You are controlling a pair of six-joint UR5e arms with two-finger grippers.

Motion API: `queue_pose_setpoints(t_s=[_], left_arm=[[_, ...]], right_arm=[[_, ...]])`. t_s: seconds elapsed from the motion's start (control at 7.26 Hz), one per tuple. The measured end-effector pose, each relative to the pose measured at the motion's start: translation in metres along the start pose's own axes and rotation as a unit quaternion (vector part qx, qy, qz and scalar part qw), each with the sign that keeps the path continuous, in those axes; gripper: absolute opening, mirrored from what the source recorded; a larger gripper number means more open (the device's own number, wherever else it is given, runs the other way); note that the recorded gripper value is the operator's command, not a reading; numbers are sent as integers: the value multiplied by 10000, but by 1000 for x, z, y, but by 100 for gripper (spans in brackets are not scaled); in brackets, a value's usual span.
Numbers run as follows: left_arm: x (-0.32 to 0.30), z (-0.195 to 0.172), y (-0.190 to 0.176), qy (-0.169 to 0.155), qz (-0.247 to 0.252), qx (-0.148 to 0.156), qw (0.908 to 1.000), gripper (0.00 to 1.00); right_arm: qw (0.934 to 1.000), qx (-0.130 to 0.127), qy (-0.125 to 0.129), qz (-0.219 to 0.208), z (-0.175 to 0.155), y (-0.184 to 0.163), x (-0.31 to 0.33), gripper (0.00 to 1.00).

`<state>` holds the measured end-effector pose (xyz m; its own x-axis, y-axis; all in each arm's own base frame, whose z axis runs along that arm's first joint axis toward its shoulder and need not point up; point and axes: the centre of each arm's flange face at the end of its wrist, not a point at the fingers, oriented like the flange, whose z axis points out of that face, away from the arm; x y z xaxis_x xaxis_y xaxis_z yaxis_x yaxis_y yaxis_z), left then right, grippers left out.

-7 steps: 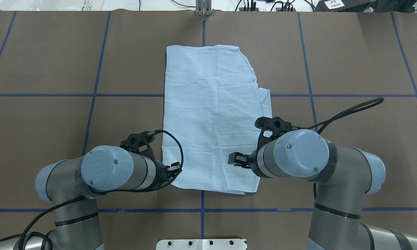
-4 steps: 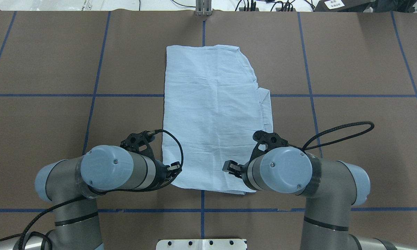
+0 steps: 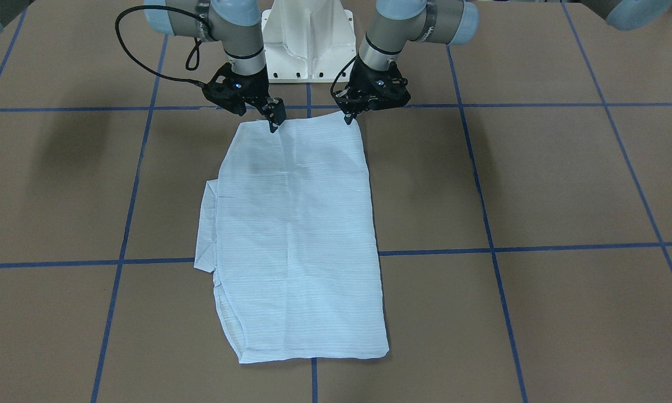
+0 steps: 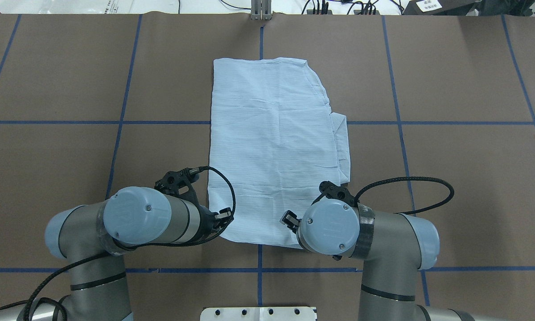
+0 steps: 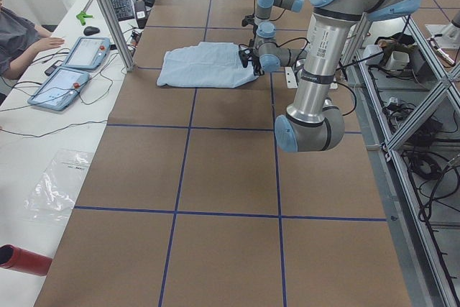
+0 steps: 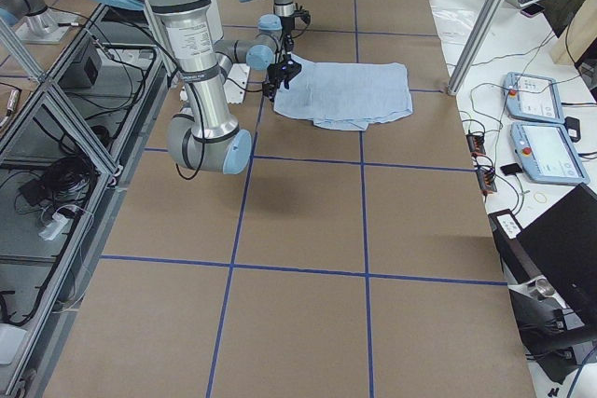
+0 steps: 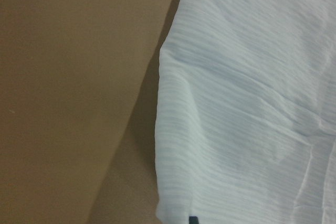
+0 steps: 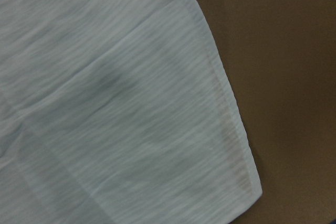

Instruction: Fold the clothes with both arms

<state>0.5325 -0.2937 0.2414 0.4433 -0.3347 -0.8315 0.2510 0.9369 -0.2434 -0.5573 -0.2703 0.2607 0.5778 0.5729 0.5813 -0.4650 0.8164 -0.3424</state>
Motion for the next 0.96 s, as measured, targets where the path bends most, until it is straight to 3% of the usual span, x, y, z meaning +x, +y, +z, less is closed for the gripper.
queue_pose_setpoints(t_s=[0.96], left_arm=[[-1,1,-1,-11,-12,15,10000,0]], right_arm=[[9994,100,328,-38,33,7,3,100]])
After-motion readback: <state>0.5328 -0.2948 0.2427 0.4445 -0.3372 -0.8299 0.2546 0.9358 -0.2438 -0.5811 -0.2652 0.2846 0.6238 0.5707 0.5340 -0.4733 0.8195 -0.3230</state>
